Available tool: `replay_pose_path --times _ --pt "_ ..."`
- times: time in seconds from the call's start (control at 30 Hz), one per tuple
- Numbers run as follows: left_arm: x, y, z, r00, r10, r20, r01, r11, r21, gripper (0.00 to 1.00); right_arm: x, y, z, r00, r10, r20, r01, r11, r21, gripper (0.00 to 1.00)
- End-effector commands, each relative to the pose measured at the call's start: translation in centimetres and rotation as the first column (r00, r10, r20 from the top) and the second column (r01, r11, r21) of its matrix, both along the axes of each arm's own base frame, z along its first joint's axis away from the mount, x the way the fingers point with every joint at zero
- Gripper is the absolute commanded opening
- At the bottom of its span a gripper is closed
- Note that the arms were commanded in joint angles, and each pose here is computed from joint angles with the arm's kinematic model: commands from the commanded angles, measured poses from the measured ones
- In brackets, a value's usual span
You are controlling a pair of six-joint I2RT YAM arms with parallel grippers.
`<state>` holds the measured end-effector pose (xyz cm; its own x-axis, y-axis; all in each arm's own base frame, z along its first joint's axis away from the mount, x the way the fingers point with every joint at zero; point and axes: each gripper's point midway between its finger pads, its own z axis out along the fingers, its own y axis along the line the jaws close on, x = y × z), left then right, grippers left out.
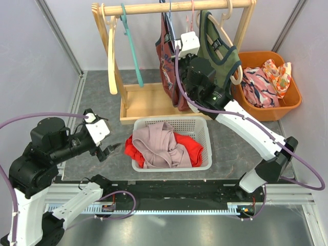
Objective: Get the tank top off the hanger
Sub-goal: Pick up the hanger from the clothesline.
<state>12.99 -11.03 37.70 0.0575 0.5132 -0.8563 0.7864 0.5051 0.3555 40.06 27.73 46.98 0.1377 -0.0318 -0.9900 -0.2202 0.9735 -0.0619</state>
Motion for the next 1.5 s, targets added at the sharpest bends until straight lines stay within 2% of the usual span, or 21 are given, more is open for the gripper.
replay_pose_path --times 0.0,0.07,0.23,0.47,0.63,0.8,0.83,1.2,1.47 --pt "-0.1 0.1 1.0 0.999 -0.002 0.04 0.002 1.0 -0.014 1.0 -4.1 -1.6 5.6 0.989 0.097 0.109 -0.109 0.987 0.114 0.0" --pt "0.0 0.0 0.9 0.999 -0.006 0.038 0.006 1.0 -0.011 1.0 -6.0 -1.1 6.4 0.976 0.189 0.105 -0.2 0.975 0.098 0.0" --pt "0.1 -0.4 1.1 0.999 -0.019 0.033 0.019 1.0 -0.018 1.0 -11.9 -3.3 8.2 0.936 0.347 0.064 -0.352 0.928 0.118 0.0" --pt "0.6 -0.5 1.2 1.0 -0.015 0.027 0.015 1.0 -0.013 1.0 -20.0 -9.4 14.2 0.877 0.429 0.217 -0.467 0.868 0.168 0.0" --pt "0.7 -0.5 1.1 1.0 -0.007 0.022 0.007 1.0 -0.015 1.0 -24.6 -11.0 17.8 0.793 0.523 0.312 -0.587 0.793 0.163 0.0" --pt "0.8 -0.4 1.3 1.0 -0.002 0.025 0.003 1.0 -0.016 1.0 -27.2 -13.3 20.1 0.762 0.518 0.388 -0.612 0.772 0.17 0.0" --pt "0.7 -0.4 1.3 1.0 -0.002 0.026 0.003 1.0 -0.017 1.0 -27.9 -13.3 20.5 0.739 0.541 0.402 -0.638 0.754 0.157 0.0" --pt "0.5 -0.3 1.4 1.0 0.0 0.029 0.001 1.0 -0.024 1.0 -30.6 -14.1 23.4 0.66 0.575 0.483 -0.703 0.7 0.127 0.0" --pt "0.5 -0.4 1.6 1.0 -0.001 0.027 0.002 1.0 -0.031 1.0 -32.7 -17.4 25.4 0.647 0.506 0.571 -0.685 0.714 0.143 0.0"
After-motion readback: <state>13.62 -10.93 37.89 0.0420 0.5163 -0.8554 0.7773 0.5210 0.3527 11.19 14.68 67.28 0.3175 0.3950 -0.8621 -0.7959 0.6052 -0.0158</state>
